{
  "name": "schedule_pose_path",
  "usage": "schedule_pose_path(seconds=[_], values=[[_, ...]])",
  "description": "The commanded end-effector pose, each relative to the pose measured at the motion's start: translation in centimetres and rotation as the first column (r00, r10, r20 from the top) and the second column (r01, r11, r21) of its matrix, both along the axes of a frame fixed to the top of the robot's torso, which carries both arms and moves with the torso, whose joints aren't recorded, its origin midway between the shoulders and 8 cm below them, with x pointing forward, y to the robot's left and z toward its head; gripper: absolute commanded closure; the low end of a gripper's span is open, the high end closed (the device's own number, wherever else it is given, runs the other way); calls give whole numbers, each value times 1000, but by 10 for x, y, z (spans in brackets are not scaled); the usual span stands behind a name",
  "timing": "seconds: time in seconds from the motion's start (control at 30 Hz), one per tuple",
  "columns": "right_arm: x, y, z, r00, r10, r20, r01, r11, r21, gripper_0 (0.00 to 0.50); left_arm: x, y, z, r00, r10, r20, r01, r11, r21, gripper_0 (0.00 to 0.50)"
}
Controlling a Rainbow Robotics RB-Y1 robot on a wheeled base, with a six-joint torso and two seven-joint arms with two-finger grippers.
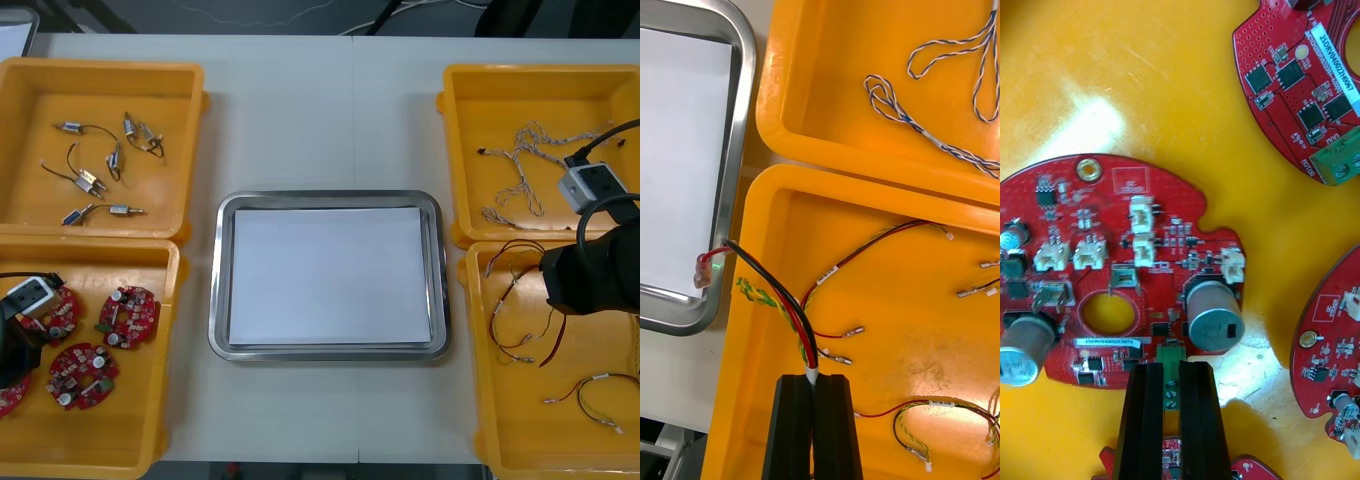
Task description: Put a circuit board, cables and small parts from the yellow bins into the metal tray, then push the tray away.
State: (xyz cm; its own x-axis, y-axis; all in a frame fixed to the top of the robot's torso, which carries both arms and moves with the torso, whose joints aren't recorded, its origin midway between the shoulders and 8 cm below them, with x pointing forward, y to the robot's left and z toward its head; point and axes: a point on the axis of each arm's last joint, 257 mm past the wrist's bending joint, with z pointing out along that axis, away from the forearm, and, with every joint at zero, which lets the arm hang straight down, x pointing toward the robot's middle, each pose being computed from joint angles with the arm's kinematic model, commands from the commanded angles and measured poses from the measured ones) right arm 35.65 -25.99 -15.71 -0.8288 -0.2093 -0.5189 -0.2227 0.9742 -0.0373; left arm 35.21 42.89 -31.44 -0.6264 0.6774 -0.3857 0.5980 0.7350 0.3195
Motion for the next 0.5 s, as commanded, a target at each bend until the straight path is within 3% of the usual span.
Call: schedule_pose_path(seconds=[0.03, 0.27, 0.5], values=[[3, -1, 14, 997, 61, 44, -58, 996, -69, 500, 7, -10, 3, 1000, -23, 22, 23, 1000, -16, 500], [3, -1, 14, 997, 61, 44, -58, 996, -69, 500, 11, 1, 22, 999, 1, 38, 0, 1000, -30, 500], [3, -1, 14, 997, 61, 44, -58, 996, -69, 500, 12, 13, 61, 999, 15, 49, -14, 1000, -26, 500]])
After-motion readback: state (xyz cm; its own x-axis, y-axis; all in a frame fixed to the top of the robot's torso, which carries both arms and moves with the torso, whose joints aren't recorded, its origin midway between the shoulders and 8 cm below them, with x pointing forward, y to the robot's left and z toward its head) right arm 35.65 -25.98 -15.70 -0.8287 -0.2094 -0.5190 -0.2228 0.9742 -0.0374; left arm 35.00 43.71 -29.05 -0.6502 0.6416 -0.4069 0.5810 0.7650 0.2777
